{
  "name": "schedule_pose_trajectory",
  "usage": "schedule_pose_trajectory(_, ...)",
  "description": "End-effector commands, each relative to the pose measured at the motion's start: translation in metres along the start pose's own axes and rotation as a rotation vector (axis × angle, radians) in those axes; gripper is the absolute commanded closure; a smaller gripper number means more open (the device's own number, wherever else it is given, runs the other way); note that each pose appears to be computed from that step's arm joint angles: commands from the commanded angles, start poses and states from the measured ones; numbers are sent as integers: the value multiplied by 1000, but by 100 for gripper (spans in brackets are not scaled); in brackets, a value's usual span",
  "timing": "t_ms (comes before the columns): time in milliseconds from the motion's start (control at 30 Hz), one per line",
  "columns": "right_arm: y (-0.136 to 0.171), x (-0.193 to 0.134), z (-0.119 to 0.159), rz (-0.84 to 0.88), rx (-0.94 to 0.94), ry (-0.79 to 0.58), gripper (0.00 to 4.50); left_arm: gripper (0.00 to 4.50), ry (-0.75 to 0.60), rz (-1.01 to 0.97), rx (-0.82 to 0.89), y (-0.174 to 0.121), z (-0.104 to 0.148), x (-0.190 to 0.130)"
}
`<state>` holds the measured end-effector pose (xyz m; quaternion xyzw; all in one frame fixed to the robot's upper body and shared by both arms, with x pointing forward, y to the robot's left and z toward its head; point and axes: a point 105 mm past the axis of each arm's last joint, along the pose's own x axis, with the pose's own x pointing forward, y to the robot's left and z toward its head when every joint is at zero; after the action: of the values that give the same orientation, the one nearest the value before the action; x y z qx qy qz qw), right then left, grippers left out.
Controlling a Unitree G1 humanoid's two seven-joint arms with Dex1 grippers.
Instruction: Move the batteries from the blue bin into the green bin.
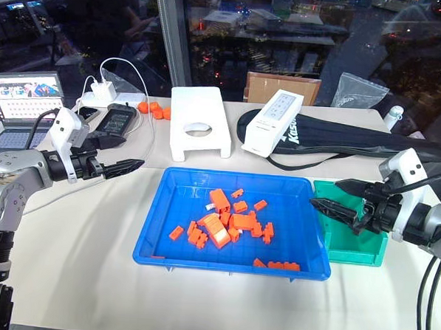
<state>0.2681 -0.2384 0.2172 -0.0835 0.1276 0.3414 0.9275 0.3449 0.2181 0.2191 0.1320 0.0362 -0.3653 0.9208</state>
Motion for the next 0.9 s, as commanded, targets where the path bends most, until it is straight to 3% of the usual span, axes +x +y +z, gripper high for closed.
schedule_pose_trajectory(33,-4,-4,7,-35,-54,-19,3,0,-42,-45,16,-4,11,-1)
schedule_pose_trajectory(133,-6,-2,10,-49,-49,-17,3,0,-102,-128,3,-15,25,5)
schedule_pose_trajectory(267,15,10,22,41,-103,29,3,0,-65,-296,43,-38,28,-1)
schedule_pose_trajectory(500,46,41,8,173,-200,213,3,0,108,-488,127,-73,5,-12)
schedule_pose_trajectory(767,61,95,-12,250,-274,261,3,0,161,-513,159,-85,-6,-16)
schedule_pose_trajectory(900,52,108,-21,336,-446,319,3,0,185,-507,165,-83,-10,-17)
